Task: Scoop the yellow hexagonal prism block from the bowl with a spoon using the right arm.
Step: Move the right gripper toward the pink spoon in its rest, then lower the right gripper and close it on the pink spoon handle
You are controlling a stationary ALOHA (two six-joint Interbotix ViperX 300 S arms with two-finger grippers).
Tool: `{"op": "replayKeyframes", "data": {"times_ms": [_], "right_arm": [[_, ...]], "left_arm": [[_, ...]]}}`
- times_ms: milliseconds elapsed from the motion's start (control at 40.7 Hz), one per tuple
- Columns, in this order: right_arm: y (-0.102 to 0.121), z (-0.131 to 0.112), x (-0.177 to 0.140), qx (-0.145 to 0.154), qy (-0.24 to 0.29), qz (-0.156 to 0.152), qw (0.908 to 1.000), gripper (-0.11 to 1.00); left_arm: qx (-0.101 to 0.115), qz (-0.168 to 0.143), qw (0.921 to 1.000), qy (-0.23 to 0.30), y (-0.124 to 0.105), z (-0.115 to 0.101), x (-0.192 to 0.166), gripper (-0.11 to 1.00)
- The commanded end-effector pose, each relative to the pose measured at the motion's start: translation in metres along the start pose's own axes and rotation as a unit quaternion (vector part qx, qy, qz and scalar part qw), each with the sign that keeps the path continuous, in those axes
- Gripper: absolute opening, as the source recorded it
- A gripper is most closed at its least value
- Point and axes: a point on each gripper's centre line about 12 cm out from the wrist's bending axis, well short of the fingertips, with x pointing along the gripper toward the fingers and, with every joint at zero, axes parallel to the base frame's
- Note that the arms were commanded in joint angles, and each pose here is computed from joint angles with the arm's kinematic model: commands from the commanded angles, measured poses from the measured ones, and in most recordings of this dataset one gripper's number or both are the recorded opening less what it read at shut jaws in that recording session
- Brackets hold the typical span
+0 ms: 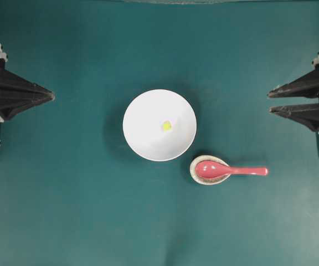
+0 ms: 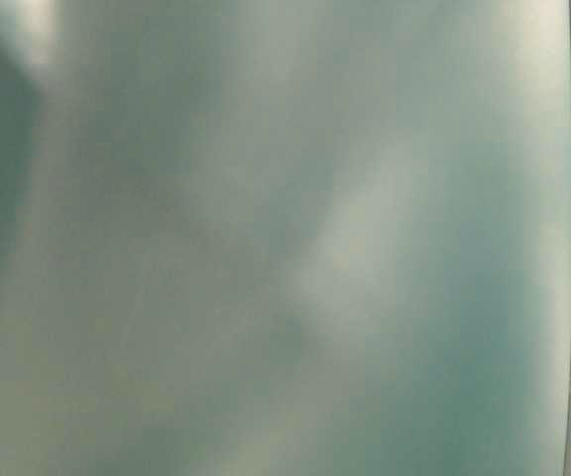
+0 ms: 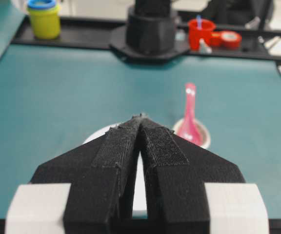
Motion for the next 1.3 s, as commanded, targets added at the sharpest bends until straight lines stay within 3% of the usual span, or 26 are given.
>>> {"op": "replayKeyframes", "data": {"times_ms": [0, 418, 712, 958, 1277], "right_arm": [[0.0, 0.001, 0.005, 0.002, 0.003, -0.001, 1.0, 0.39], [-0.004, -0.046, 0.036, 0.021, 0.067, -0.01, 0.9975, 0.39], [0.006, -0.08, 0.054, 0.017, 0.084, 0.01, 0.9963, 0.39], [0.023, -0.108, 0.05, 0.026, 0.091, 0.039, 0.9947, 0.39], [0.038, -0.143, 0.033, 0.053, 0.112, 0.04, 0.9915, 0.38]], "left_arm": [[0.001, 0.001, 0.9999, -0.01, 0.0, 0.01, 0.003, 0.0], [0.002, 0.001, 1.0, -0.003, 0.0, 0.006, 0.006, 0.0], [0.002, 0.001, 1.0, 0.002, 0.0, 0.004, 0.006, 0.0], [0.004, 0.001, 1.0, 0.008, 0.0, 0.002, 0.006, 0.0], [0.008, 0.001, 0.9999, 0.008, 0.0, 0.002, 0.006, 0.0]]}}
